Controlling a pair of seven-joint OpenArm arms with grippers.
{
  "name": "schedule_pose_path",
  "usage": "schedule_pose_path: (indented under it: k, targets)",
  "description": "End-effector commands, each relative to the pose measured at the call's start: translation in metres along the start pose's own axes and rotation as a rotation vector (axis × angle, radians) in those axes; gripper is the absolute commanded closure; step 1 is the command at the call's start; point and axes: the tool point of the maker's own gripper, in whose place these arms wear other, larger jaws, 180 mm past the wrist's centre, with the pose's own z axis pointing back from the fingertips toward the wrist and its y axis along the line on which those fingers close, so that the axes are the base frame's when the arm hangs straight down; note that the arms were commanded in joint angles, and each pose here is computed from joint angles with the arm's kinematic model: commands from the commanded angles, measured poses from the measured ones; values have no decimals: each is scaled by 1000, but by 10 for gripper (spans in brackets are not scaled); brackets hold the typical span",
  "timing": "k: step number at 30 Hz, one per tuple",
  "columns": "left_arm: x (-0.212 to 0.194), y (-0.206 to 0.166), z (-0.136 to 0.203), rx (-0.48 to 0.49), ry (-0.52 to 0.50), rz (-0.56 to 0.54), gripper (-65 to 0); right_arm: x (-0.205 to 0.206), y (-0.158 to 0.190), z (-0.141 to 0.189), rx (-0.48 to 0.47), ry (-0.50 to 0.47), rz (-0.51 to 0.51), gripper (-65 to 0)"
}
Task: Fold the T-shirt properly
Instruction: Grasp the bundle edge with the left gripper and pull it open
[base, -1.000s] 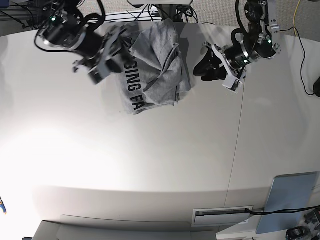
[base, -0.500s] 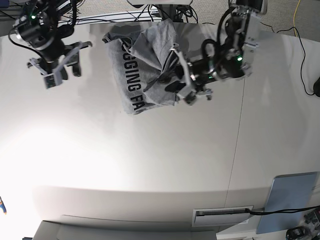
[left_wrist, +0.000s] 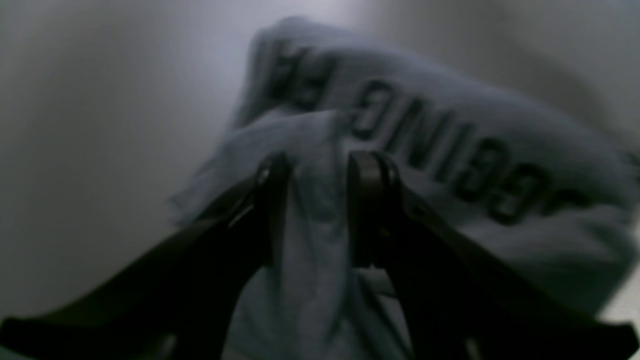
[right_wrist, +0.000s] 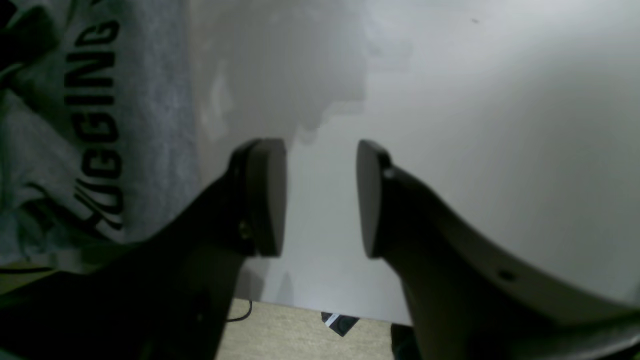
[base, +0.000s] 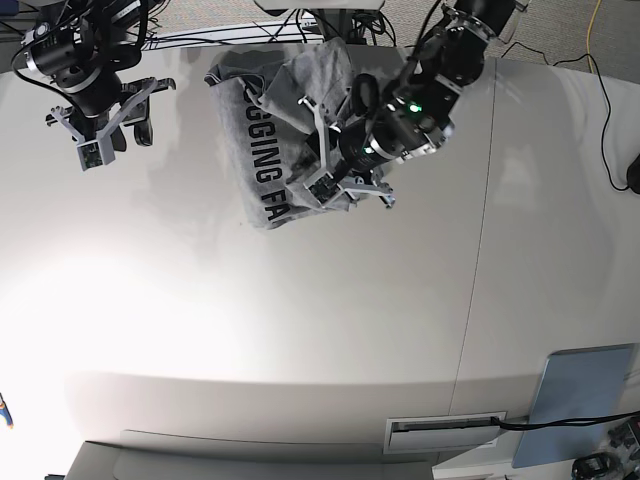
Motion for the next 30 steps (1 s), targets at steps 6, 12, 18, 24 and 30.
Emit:
schedule_pose_path:
  k: [6, 12, 18, 24, 30]
  targets:
    - [17, 25, 5, 134, -55, 31, 0, 9, -1, 4, -5, -35, 16, -231]
    - [25, 83, 38, 286, -104, 89, 0, 9, -1, 4, -5, -38, 17, -231]
    - [-6, 131, 70, 389, -50, 126, -31, 10, -1, 4, -2, -40, 20, -231]
    - [-43, 174, 95, 508, 46, 193, -90, 12, 2, 4, 18, -49, 12, -231]
    - [-66, 183, 105, 527, 143, 228, -160, 12, 3, 4, 19, -51, 12, -231]
